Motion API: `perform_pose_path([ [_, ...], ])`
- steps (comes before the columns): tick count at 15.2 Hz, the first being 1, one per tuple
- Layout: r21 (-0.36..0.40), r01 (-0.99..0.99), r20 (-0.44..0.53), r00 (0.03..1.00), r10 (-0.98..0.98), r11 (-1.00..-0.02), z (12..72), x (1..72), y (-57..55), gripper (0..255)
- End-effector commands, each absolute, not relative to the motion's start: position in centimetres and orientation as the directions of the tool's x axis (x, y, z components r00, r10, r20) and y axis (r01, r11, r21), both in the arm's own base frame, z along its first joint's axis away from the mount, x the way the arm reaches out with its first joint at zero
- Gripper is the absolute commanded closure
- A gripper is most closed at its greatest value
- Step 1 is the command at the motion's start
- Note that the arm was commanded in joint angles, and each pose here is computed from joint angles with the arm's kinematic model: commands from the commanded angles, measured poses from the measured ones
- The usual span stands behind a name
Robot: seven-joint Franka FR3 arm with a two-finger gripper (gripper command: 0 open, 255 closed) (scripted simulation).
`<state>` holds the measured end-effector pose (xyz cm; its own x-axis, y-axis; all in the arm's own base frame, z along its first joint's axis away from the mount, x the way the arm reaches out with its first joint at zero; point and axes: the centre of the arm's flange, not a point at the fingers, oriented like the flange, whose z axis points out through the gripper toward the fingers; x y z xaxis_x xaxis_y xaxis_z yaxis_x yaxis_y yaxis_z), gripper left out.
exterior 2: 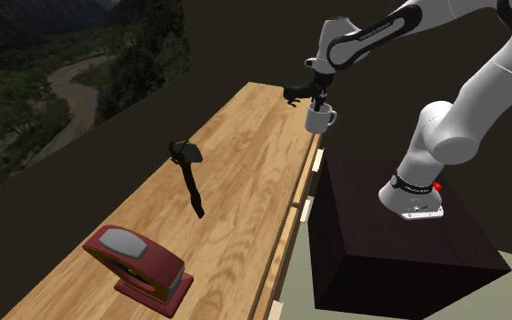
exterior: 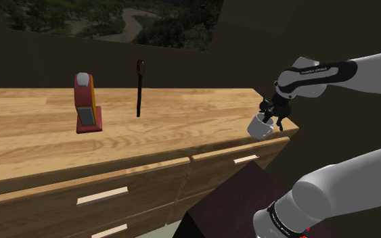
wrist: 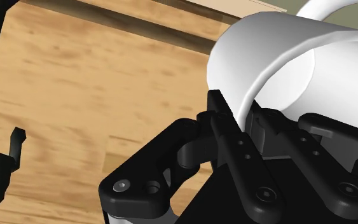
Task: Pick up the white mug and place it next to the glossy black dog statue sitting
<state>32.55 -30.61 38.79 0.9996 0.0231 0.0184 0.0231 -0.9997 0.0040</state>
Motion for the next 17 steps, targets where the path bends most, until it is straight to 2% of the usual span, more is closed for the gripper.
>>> perform_pose_path([
  [1, 0.005, 0.023, 0.019, 1.0, 0.023, -1.0, 37.6, 32.6, -30.6, 255],
  [10, 0.005, 0.023, 0.019, 1.0, 0.023, -1.0, 36.6, 32.6, -30.6, 255],
  [11, 0.005, 0.023, 0.019, 1.0, 0.023, -1.0, 36.6, 32.6, -30.6, 0],
  [17, 0.005, 0.023, 0.019, 1.0, 0.023, -1.0, 37.9, 32.6, -30.6, 0],
])
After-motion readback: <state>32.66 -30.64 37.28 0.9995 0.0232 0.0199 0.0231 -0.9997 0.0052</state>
